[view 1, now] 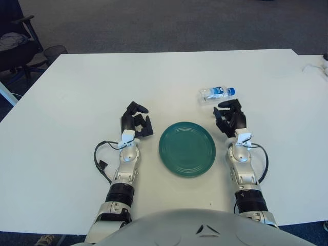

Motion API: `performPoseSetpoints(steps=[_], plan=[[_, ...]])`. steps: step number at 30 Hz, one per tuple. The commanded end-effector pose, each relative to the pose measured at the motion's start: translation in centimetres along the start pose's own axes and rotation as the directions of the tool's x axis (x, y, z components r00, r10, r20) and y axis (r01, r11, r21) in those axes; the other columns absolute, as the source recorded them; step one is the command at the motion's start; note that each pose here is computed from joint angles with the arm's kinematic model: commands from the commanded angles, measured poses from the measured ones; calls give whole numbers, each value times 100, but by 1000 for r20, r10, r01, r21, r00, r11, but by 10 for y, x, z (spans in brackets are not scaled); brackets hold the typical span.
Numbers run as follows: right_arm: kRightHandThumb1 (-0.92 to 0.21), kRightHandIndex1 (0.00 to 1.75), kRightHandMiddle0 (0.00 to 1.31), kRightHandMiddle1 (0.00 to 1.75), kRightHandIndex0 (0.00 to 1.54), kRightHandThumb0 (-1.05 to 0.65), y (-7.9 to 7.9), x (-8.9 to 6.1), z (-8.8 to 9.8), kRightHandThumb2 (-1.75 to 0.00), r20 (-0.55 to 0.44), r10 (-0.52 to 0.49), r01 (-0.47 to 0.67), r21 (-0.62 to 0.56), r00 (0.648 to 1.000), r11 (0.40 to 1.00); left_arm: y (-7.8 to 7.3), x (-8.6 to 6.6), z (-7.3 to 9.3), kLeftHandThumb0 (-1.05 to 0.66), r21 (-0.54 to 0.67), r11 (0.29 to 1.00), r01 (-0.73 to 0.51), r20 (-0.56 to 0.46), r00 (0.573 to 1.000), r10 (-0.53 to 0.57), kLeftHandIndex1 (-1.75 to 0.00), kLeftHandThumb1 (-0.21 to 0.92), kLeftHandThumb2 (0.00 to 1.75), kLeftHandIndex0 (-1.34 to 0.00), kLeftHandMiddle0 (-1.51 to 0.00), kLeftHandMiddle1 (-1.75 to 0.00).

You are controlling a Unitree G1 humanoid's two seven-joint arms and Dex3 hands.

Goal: Put the bottle into the plate.

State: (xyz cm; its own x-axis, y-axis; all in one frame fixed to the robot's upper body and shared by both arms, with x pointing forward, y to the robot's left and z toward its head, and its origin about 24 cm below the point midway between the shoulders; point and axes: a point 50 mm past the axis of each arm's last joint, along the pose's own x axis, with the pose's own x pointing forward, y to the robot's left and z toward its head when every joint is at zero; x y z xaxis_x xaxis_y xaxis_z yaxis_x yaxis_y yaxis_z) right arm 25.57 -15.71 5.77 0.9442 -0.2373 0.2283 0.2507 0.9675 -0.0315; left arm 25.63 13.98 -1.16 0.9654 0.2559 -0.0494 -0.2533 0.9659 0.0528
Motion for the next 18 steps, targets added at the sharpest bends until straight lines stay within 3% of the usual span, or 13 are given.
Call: performPoseSetpoints(steps=[1, 5, 10, 18], plan=[[-92, 138, 25, 164, 41, -1, 1, 14, 23, -37, 101, 5, -6, 13, 995, 1000, 4, -7, -18, -55, 27, 1000, -8, -95, 995, 10, -175, 14, 154, -76, -124, -175], [-92, 137, 27, 163, 41, -1, -1, 34, 41, -36, 190, -8, 13, -26, 982, 1000, 5, -7, -18, -55, 21, 1000, -11, -92, 996, 12, -175, 13, 154, -77, -124, -175], [-91, 136, 31, 160, 42, -1, 4, 45, 63, -36, 280, 4, 7, -40, 960, 999, 5, -7, -20, -56, 17, 1000, -14, -94, 995, 15, -175, 12, 155, -77, -124, -175], [-71, 152, 37, 153, 45, 0, 16, 50, 83, -67, 368, 65, -62, -19, 928, 998, 3, -7, -20, -57, 21, 1000, -19, -94, 995, 20, -175, 11, 157, -79, -124, -175]])
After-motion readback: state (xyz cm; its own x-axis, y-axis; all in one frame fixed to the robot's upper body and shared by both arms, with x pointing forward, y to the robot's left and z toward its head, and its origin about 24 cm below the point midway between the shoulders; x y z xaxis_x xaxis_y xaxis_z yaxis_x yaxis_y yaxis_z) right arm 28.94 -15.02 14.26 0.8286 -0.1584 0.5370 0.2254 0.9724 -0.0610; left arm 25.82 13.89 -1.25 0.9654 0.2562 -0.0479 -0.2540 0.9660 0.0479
